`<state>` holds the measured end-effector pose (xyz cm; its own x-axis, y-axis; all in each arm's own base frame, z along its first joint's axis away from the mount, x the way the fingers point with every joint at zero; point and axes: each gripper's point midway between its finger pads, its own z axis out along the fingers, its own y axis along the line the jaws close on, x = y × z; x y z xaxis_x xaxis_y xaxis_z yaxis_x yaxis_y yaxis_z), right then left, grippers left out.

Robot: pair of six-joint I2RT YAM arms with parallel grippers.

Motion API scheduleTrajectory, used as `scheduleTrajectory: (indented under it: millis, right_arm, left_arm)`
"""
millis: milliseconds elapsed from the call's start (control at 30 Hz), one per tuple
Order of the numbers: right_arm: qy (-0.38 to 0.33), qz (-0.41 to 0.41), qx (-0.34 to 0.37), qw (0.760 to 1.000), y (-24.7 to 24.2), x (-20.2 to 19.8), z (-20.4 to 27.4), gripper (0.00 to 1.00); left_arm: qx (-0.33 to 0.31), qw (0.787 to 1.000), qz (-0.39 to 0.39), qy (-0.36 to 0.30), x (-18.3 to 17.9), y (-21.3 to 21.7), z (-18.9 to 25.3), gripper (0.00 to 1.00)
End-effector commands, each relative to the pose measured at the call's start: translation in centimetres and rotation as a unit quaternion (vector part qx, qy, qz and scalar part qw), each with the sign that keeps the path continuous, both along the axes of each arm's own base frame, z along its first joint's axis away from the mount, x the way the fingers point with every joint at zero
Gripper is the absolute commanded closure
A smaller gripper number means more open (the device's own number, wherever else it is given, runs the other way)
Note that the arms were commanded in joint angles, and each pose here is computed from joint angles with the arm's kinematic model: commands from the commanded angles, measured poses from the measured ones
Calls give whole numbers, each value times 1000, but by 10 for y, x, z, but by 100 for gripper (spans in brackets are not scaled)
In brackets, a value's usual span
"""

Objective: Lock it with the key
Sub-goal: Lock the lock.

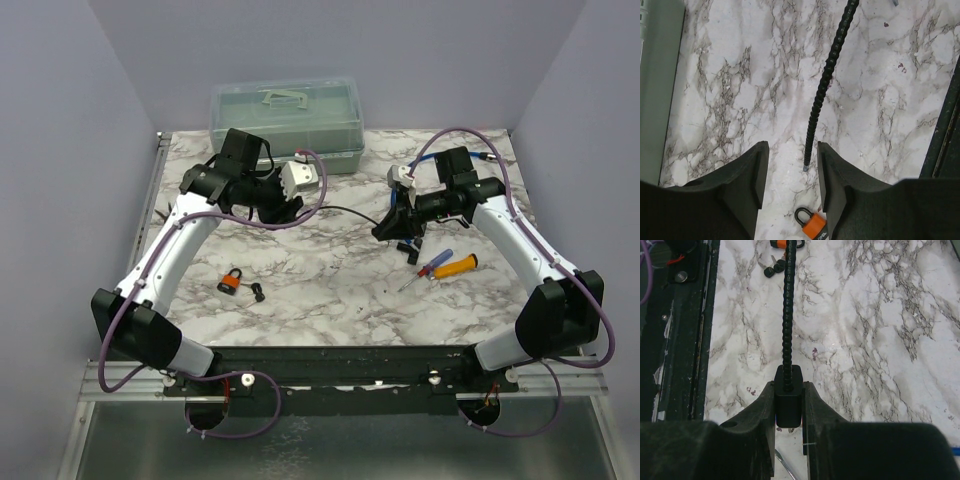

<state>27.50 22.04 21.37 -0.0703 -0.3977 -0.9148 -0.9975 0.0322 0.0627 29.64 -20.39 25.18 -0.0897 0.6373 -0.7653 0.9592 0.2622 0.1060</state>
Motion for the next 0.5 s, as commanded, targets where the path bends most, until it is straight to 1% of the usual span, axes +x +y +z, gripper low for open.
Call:
scheduleTrajectory:
  millis: [0,100,167,233,333,367,400,467]
  right_arm:
    - [-12,12,17,1000,5,0,15,100]
    - [-14,12,17,1000,6,1,16,100]
    - [-14,12,17,1000,6,1,16,100]
    - [-15,13,17,1000,6,1,17,100]
    - [-14,12,19,1000,6,1,18,100]
    - [-12,10,19,1000,6,2,19,100]
    - [-9,8,21,1000,7,3,19,100]
    - [-6,-2,26,1000,8,7,22,100]
  left_arm:
    - [-11,1000,-28,-2,-2,-8,5,52]
    - [-13,999,-33,-2,-2,-9,4,57]
    - [-15,999,-34,2,-2,-10,3,61]
    - [-16,999,-35,6,-2,-11,2,71]
    - [-22,999,-40,6,-4,-13,4,91]
    - [-26,999,-42,7,-6,-14,5,96]
    - [-30,999,-43,9,-8,-15,7,100]
    - [-42,998,-44,18,-12,-17,10,100]
